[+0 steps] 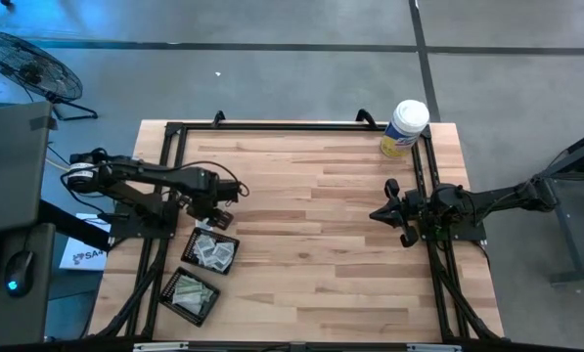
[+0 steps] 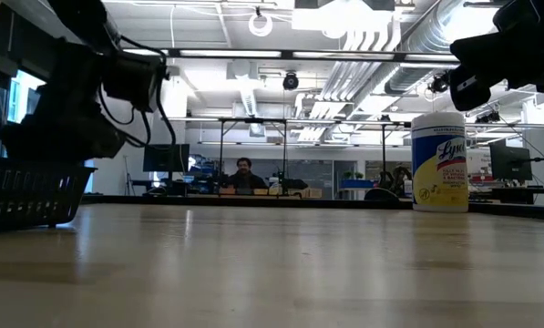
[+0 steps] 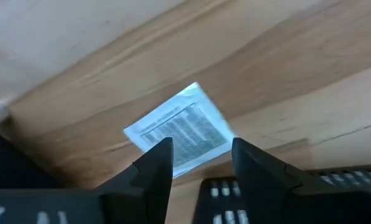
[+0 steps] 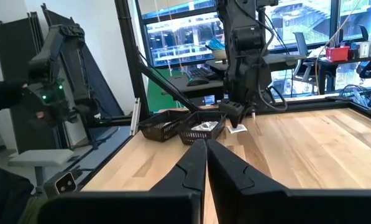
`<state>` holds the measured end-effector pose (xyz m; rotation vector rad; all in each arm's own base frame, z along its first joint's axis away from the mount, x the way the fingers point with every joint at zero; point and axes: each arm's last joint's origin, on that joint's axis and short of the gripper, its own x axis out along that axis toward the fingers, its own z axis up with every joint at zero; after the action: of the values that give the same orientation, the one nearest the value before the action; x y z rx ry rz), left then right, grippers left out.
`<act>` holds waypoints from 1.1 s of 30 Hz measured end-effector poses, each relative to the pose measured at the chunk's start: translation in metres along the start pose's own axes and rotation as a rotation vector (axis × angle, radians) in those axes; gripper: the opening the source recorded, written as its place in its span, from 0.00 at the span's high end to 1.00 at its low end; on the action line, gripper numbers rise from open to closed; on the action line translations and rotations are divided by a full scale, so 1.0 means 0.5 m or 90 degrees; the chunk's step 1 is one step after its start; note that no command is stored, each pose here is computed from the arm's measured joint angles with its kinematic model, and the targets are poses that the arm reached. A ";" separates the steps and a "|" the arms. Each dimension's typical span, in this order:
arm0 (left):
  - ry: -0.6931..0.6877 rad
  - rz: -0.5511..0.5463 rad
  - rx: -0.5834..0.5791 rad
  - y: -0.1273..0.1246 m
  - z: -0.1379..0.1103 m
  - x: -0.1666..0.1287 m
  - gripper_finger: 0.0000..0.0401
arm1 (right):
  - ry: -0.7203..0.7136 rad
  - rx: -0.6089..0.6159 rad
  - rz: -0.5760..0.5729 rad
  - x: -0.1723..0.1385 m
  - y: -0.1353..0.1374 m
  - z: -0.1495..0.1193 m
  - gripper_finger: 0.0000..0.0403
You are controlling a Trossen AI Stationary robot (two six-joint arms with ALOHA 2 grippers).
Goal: Pick & Place First Aid Supplies
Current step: Put the towelette pack into the top black bin
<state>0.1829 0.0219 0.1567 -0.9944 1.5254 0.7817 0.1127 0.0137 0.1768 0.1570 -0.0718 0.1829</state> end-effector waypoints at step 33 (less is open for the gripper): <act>-0.139 -0.049 0.081 -0.036 0.029 -0.016 0.60 | 0.001 0.000 0.000 0.000 0.000 0.000 1.00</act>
<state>0.2058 0.0287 0.1628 -0.8409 1.3234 0.7057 0.1127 0.0138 0.1766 0.1569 -0.0710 0.1832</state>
